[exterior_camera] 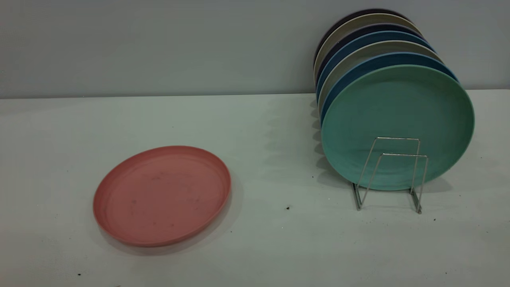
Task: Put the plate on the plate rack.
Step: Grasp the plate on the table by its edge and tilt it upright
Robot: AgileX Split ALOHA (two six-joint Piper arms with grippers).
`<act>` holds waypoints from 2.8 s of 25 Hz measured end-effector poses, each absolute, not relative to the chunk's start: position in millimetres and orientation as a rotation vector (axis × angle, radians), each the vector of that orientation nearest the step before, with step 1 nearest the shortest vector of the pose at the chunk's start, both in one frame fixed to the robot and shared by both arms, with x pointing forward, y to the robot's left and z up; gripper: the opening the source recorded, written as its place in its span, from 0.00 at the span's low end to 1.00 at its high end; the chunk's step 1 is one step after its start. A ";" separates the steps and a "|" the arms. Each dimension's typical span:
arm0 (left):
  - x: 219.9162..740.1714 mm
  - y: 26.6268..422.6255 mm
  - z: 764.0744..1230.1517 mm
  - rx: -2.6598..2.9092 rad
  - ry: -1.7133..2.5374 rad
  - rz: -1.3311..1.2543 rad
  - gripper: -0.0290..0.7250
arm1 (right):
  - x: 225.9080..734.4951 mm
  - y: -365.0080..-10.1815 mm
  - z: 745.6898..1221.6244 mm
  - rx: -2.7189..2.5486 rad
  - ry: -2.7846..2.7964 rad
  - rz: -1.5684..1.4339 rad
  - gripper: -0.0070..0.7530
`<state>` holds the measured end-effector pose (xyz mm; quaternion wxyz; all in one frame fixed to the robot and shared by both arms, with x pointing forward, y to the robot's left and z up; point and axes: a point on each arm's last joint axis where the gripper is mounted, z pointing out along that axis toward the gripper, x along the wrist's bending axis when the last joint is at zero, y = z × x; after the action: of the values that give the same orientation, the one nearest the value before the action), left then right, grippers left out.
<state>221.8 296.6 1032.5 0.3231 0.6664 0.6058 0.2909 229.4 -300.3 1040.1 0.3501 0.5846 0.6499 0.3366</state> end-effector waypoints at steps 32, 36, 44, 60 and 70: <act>222.4 296.8 1038.9 1.719 1.560 0.799 0.53 | 229.6 -300.4 1040.4 1.494 1.690 0.864 0.48; 240.6 296.6 1050.4 1.686 1.582 0.791 0.53 | 235.7 -299.9 1043.3 1.505 1.709 0.851 0.50; 320.6 295.1 1045.9 1.813 1.758 0.614 0.61 | 287.8 -288.7 1057.2 1.499 1.798 0.917 0.57; 494.7 287.6 993.1 2.046 1.966 0.242 0.63 | 410.0 -259.6 1020.8 1.606 2.166 0.999 0.57; 553.4 310.4 899.7 1.908 1.976 -0.115 0.63 | 446.0 -253.1 1000.2 1.669 2.243 1.014 0.57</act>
<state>553.4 310.4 899.7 0.1950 0.6806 0.7050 -0.0411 446.0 -253.1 1000.2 0.0839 0.5593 0.7515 0.3398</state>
